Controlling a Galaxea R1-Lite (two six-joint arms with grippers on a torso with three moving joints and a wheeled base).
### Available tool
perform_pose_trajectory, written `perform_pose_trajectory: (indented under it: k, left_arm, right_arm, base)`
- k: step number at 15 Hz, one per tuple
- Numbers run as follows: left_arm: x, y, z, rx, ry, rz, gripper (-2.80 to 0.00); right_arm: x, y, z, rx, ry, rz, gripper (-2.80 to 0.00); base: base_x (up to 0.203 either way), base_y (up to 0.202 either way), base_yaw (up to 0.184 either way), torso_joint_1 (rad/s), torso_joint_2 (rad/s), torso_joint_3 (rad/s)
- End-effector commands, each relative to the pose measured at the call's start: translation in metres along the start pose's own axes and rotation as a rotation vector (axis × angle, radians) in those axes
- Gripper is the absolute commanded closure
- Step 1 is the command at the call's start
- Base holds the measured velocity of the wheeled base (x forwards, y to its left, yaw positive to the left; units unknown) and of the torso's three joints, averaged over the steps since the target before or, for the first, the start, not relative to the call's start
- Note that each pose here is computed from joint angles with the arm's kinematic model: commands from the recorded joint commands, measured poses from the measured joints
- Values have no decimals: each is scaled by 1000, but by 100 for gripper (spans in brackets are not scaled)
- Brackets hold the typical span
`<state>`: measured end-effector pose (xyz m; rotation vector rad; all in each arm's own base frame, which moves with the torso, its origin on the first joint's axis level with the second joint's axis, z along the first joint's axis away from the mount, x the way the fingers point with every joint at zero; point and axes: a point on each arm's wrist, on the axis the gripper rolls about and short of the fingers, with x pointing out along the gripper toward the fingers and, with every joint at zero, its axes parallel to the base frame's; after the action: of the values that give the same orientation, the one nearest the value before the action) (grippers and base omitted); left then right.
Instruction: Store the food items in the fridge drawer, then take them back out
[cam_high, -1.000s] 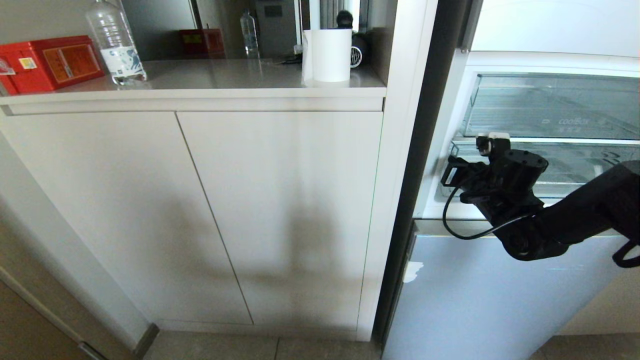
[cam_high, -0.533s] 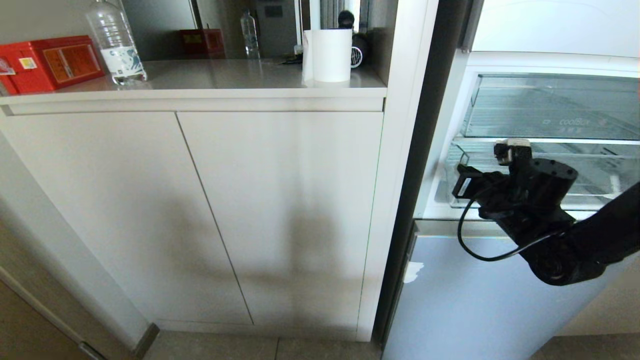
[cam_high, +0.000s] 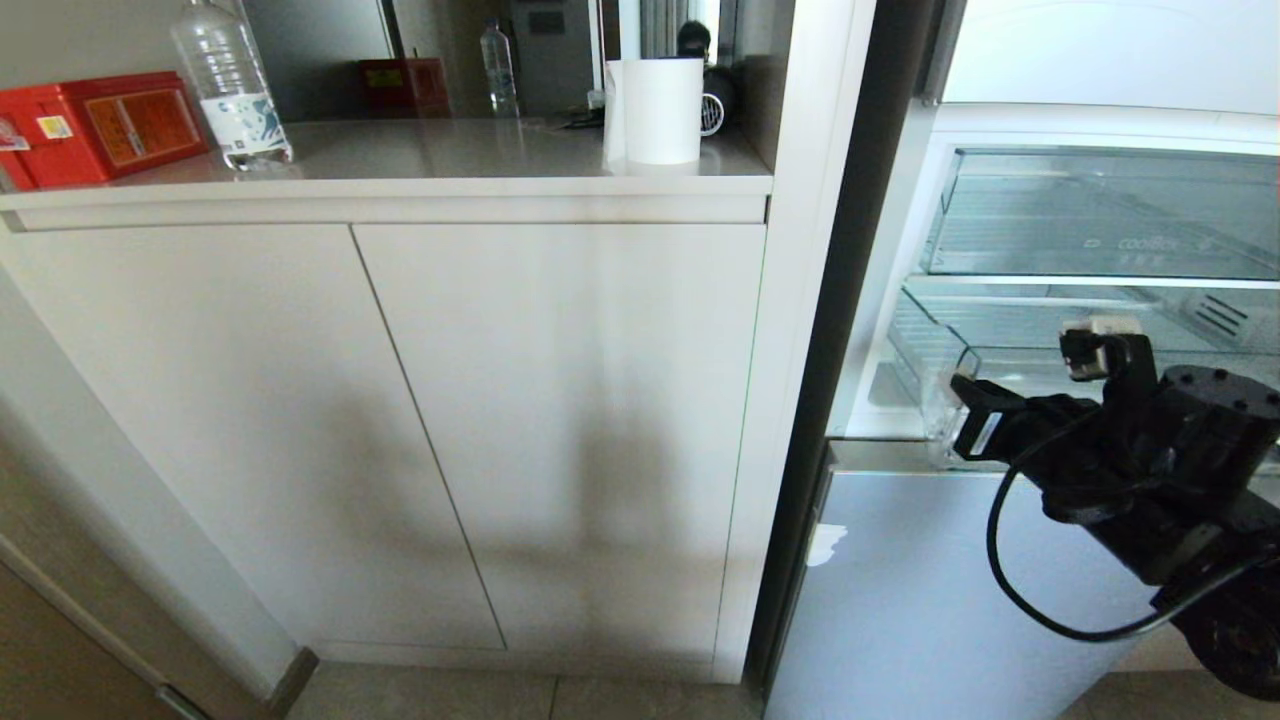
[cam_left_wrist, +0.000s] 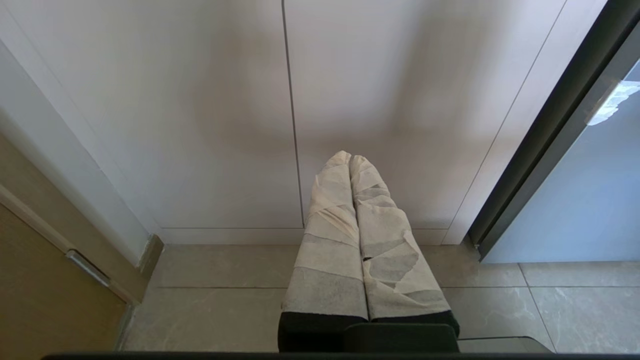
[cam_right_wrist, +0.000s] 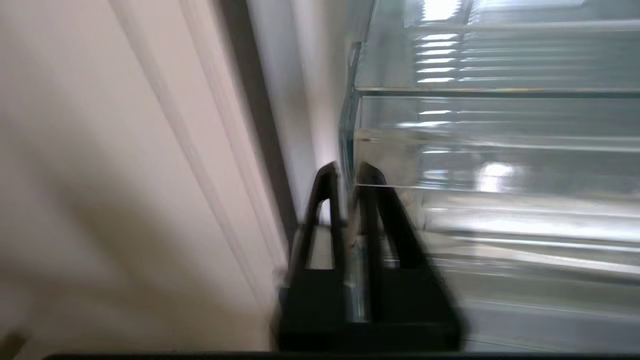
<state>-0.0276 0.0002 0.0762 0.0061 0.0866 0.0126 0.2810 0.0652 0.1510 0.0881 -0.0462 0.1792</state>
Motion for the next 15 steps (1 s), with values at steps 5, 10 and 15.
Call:
perform_pose_trajectory:
  k: [5,10,15]
  left_arm:
    - [0,0,0,0,2,1,0]
    - [0,0,0,0,2,1,0]
    - [0,0,0,0,2,1,0]
  right_arm:
    - [-46,2,7,3,7,11,-280]
    - [-108,-4,10,3,8,-6,-280]
    - [-143,-18,39,-7,-108,-150,-280]
  base:
    - [0,0,0,0,0,0]
    - [0,0,0,0,0,0]
    - [0,0,0,0,0,0]
